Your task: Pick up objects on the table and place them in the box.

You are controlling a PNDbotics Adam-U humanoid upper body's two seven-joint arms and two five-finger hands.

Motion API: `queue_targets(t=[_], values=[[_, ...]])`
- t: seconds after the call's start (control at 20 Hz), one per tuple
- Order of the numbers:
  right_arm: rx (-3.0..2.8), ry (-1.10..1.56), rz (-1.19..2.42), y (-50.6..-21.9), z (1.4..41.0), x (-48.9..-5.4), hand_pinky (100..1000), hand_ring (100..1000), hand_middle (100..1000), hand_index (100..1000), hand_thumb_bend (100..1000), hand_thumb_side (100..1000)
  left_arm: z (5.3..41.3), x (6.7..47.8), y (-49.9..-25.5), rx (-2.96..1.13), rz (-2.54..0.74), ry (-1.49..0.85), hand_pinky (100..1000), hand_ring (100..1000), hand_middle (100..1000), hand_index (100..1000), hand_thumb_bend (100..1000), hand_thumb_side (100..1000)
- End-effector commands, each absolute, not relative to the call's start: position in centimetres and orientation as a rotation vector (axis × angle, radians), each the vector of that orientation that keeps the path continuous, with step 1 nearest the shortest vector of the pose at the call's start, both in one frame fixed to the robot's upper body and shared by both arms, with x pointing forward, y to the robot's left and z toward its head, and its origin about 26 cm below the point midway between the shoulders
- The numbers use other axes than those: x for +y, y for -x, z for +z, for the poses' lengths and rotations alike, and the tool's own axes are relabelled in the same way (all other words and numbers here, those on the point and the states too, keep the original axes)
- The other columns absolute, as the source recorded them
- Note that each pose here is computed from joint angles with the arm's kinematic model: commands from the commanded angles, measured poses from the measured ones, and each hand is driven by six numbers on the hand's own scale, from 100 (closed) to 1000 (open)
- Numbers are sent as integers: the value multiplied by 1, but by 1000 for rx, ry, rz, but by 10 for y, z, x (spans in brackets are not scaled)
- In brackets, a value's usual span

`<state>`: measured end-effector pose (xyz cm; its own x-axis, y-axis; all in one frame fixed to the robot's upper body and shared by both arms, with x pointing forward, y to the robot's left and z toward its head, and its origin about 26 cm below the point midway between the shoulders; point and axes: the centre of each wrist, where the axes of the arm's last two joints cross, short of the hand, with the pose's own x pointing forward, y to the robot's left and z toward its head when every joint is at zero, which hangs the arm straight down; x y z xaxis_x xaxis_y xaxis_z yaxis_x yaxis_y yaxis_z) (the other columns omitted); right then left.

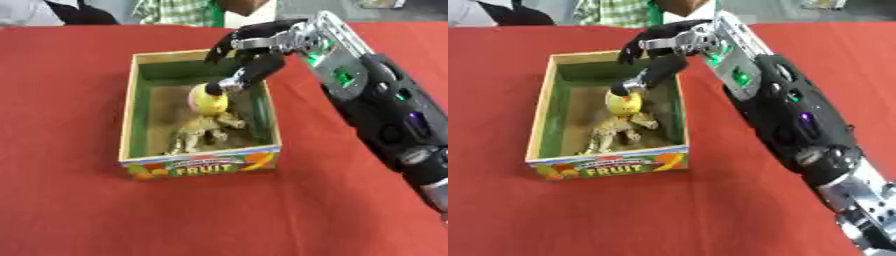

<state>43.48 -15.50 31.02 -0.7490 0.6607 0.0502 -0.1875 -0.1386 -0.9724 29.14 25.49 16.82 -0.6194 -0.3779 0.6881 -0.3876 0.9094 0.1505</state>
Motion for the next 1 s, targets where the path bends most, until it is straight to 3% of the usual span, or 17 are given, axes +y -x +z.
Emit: queue_targets(t=[0.05,0.2,0.6,1.0], values=[[-1738,548,1866,-411,342,-170,861,937,839,962,344,898,174,257,-290,-2318,27,-555,489,655,681,705,100,811],[-1970,480,1723,-380,356,-186,854,926,812,940,100,987,173,257,-290,-2315,56,-560,489,655,682,705,100,815],[-2412,321,1107,-301,365,-219,818,883,764,859,100,1000,173,258,-290,-2314,106,-573,488,655,685,707,100,822],[-2650,179,501,-302,334,-241,824,884,819,884,100,1000,179,261,-292,-2349,201,-597,486,655,691,723,100,857]])
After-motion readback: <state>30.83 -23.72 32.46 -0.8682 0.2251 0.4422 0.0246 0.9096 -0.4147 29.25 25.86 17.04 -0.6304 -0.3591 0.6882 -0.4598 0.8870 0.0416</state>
